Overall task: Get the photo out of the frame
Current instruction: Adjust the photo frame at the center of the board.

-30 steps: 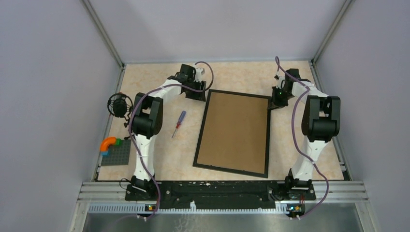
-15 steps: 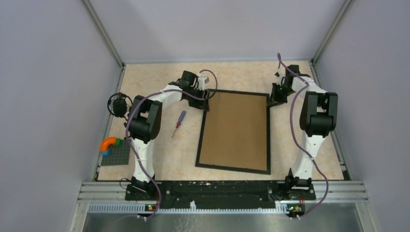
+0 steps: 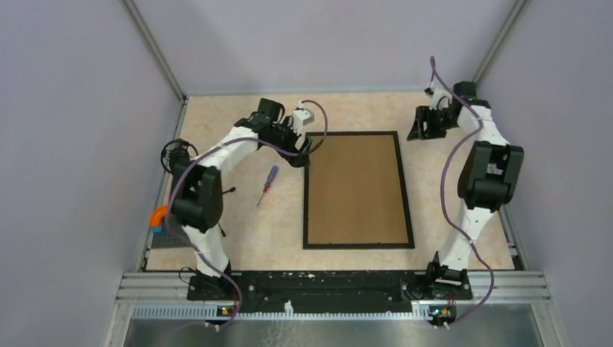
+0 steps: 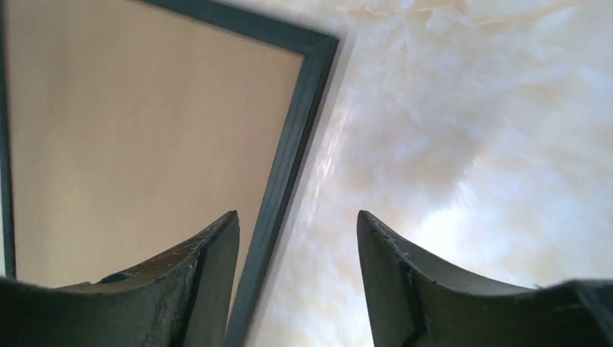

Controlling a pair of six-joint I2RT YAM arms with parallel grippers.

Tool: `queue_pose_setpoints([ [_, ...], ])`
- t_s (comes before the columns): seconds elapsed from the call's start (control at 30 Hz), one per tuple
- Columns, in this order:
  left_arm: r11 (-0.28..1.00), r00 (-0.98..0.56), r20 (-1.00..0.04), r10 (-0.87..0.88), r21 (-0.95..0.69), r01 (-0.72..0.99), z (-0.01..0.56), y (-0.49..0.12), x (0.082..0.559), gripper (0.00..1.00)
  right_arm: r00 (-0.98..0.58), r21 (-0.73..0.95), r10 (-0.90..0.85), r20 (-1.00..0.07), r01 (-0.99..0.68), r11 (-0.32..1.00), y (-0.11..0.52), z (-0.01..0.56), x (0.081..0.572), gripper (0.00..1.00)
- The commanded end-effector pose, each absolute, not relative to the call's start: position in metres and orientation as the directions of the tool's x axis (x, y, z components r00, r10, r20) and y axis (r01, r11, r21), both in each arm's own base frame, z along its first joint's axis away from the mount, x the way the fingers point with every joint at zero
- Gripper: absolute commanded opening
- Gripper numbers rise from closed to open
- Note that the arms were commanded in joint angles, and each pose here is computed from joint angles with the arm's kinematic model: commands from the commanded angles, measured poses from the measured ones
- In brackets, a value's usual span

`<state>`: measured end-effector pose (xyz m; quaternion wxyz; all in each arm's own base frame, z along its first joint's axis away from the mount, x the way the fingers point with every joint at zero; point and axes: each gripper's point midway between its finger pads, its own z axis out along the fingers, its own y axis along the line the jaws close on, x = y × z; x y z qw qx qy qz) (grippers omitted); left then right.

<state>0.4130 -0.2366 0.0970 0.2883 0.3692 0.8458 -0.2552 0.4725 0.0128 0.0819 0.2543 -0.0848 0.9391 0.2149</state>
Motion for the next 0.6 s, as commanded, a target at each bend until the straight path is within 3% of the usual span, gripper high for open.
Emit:
queue_pose_setpoints([
  [0.0,0.195,-0.143,-0.858,0.494,-0.051,0.98,0.184,-0.245,0.327,0.99,-0.493,0.11,-0.297,-0.818,-0.64,0.76,0.028,0.231,0.416,0.62],
  [0.1,0.023,0.027,-0.881,0.473,0.043,0.999,0.182,-0.249,0.263,0.99,-0.349,0.031,-0.397,-0.849,-0.782,0.622,0.055,0.24,0.348,0.72],
  [0.23,-0.076,0.194,-0.864,0.464,0.179,0.981,0.158,-0.259,0.213,0.99,-0.203,-0.054,-0.572,-0.795,-0.915,0.4,0.094,0.193,0.259,0.71],
  [0.4,-0.196,0.353,-0.825,0.442,0.295,0.935,0.125,-0.271,0.171,0.99,-0.088,-0.079,-0.628,-0.773,-0.969,0.234,0.12,0.146,0.199,0.7],
  [0.57,-0.228,0.337,-0.817,0.468,0.257,0.939,0.099,-0.282,0.153,0.91,-0.007,-0.081,-0.628,-0.778,-0.99,0.112,0.136,0.113,0.161,0.7],
])
